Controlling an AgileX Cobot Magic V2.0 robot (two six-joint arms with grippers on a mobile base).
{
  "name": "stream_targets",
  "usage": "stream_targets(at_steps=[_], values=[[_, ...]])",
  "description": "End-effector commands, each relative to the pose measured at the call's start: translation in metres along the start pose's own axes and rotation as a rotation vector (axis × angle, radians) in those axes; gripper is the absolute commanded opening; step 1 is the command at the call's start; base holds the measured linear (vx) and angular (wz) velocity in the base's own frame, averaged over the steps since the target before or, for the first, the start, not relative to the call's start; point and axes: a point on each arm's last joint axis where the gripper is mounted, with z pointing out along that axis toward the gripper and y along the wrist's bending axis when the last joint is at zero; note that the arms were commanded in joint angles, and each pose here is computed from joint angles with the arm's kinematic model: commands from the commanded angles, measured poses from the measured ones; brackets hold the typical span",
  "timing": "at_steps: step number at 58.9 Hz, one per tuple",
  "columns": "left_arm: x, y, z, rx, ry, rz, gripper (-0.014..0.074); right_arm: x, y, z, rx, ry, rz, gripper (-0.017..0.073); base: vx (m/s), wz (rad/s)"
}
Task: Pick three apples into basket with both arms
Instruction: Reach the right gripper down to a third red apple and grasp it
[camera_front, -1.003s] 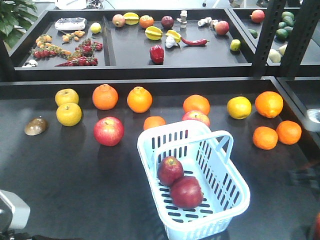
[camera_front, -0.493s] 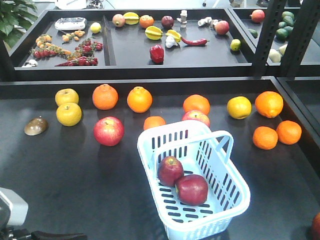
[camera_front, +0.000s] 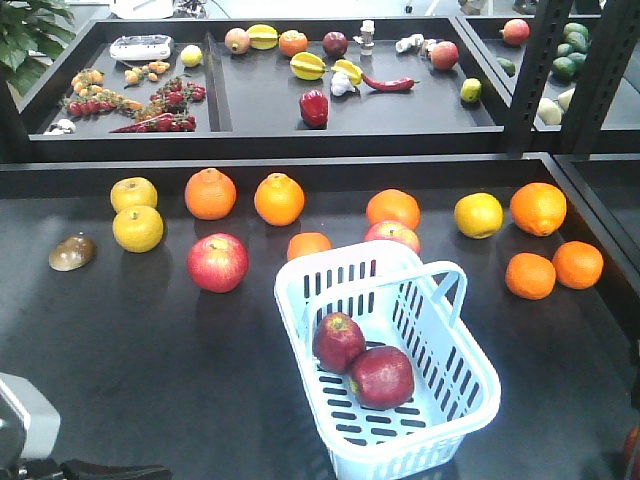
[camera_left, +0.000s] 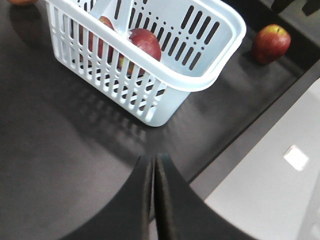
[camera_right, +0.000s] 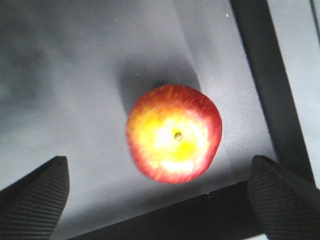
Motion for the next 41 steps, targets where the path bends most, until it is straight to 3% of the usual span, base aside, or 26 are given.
stream_targets(at_steps=[1, 31, 41], values=[[-0.013, -0.001, -0.003, -0.015, -0.078, 0.042, -0.0006, -0.007, -0.005, -0.002, 0.029, -0.024, -0.009, 0.0687, 0.0, 0.0], [-0.013, -0.001, -0.003, -0.018, -0.077, 0.056, -0.0006, -0.015, -0.007, 0.051, 0.028, 0.097, -0.017, 0.0655, 0.0, 0.0], [-0.013, -0.001, -0.003, -0.018, -0.077, 0.056, -0.0006, -0.015, -0.007, 0.054, 0.023, 0.101, -0.036, 0.054, 0.0, 0.0]])
